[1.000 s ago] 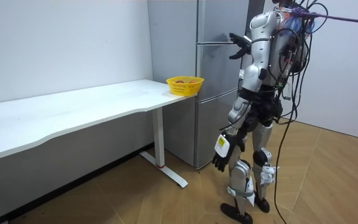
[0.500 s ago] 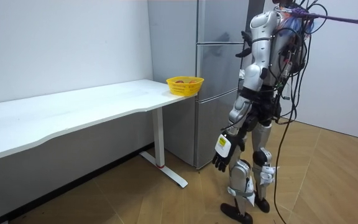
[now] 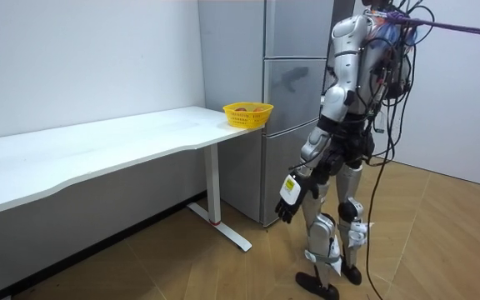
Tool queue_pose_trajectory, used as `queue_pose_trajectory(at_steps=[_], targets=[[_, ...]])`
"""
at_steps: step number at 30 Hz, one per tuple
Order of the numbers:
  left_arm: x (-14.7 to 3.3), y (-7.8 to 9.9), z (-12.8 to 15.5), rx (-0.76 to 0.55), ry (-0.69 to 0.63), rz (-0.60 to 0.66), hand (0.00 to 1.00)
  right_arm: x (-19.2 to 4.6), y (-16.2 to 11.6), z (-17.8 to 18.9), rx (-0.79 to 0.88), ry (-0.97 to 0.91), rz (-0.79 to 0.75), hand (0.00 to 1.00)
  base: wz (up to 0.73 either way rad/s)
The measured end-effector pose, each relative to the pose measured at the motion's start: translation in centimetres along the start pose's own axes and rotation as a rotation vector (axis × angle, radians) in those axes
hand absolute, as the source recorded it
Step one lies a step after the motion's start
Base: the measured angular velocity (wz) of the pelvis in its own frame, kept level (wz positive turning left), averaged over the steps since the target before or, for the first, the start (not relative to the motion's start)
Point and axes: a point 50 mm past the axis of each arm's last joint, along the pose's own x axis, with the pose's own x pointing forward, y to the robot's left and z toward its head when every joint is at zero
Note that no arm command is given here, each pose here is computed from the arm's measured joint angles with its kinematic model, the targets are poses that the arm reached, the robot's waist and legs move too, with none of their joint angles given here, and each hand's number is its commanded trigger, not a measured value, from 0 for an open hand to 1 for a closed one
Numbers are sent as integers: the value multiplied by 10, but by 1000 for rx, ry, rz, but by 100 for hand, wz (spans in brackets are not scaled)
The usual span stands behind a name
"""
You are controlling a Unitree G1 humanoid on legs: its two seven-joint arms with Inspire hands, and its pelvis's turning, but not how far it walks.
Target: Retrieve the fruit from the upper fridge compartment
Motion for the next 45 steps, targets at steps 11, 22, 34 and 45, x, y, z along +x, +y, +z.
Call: queue_pose_trajectory(at_steps=[11,22,34,45], targets=[[-1,-4,-3,-32,17,16,0,-53,25,-66,-121,347,193,0,1],[-1,0,11,-28,-41,46,0,-120,38,-115,-287,631,436,0,0],[-2,-2,1,-25,15,37,0,-156,44,-134,-318,830,642,0,2],[-2,-7,-5,-48,48,19,0,-188,43,-148,-359,1026,832,0,1]])
